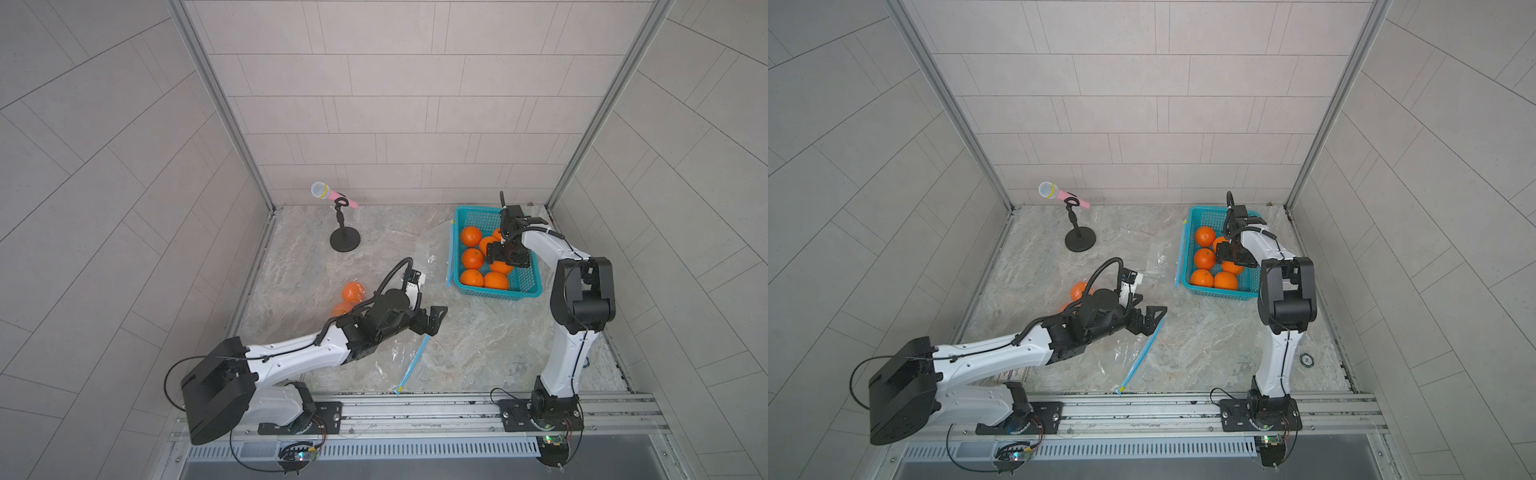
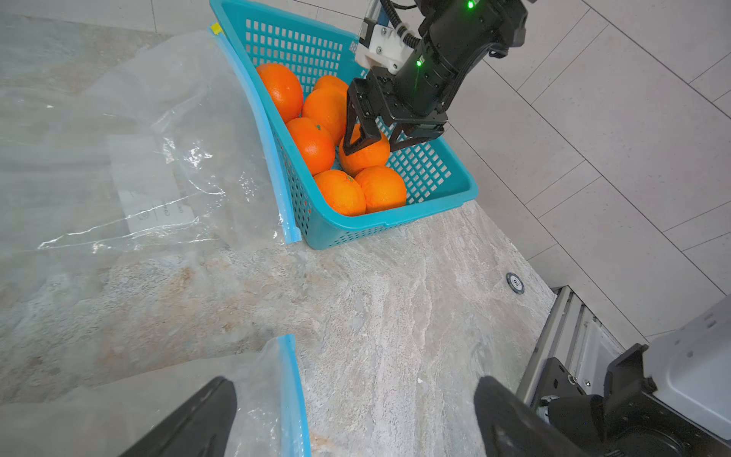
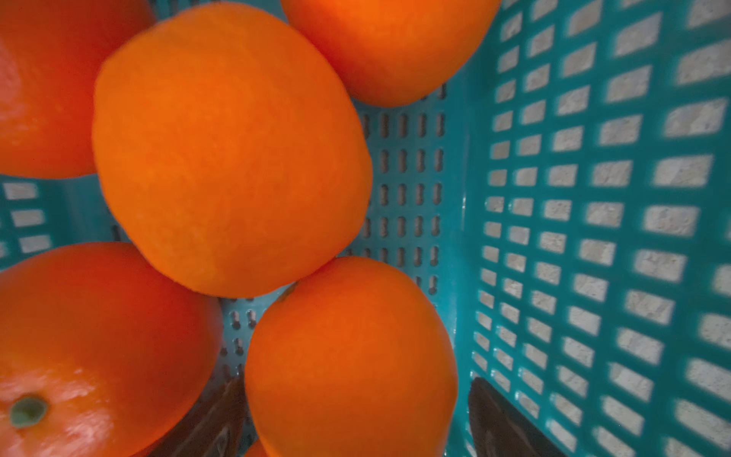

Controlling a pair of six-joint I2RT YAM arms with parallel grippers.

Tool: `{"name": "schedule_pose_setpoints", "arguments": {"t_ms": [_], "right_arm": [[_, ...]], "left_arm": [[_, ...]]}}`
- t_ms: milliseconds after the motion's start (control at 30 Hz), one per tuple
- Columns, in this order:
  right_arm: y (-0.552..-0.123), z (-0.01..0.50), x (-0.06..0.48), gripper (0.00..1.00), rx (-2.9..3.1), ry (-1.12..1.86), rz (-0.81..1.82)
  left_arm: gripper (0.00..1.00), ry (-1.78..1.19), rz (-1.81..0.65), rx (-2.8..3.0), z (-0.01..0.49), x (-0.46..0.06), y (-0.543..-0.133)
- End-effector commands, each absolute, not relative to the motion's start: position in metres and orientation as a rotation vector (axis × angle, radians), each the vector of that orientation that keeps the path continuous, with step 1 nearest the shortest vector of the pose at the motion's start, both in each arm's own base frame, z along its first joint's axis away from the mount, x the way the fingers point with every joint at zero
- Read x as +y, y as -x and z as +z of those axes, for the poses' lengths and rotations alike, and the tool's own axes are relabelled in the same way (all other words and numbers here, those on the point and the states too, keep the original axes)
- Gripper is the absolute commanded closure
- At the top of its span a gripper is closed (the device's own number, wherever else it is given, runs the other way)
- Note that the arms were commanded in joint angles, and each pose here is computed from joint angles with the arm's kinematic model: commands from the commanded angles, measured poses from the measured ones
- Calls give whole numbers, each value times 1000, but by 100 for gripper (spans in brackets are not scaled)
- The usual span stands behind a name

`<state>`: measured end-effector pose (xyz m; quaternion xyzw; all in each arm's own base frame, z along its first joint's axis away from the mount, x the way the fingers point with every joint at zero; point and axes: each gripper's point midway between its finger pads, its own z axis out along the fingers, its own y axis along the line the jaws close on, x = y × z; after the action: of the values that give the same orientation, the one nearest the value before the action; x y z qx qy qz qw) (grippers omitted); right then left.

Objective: Open the zip-top bag and take out the orange
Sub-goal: Place the orange in the basket.

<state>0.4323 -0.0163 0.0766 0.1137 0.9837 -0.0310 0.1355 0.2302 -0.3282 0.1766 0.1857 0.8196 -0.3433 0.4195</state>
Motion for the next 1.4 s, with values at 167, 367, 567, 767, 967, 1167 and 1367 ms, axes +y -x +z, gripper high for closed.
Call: {"name": "schedule_pose_setpoints", "arguments": {"t_ms": [167, 367, 567, 767, 967, 1167, 1367], "right_arm": [[-415, 135, 3, 10, 2730, -233, -73], [-353, 210, 91, 12, 2419, 6, 183], [-261, 190, 210, 25, 2209, 430, 541], [-187, 127, 261, 31, 2089, 744, 654], [-153, 85, 273, 33, 2107, 790, 855], [-148, 68, 301, 39, 2037, 950, 885], [-164, 68, 307, 45, 1927, 908, 842]], "left_arm": [[0, -342, -524, 2110, 164, -254, -238], [1, -89, -353, 2179, 162, -170, -245], [24, 167, -265, 2246, 133, -103, -256], [12, 271, -140, 2294, 99, -73, -265], [14, 364, -162, 2345, 74, -54, -276], [43, 333, -381, 2304, 76, -77, -290], [64, 273, -392, 2354, 80, -85, -294]]}}
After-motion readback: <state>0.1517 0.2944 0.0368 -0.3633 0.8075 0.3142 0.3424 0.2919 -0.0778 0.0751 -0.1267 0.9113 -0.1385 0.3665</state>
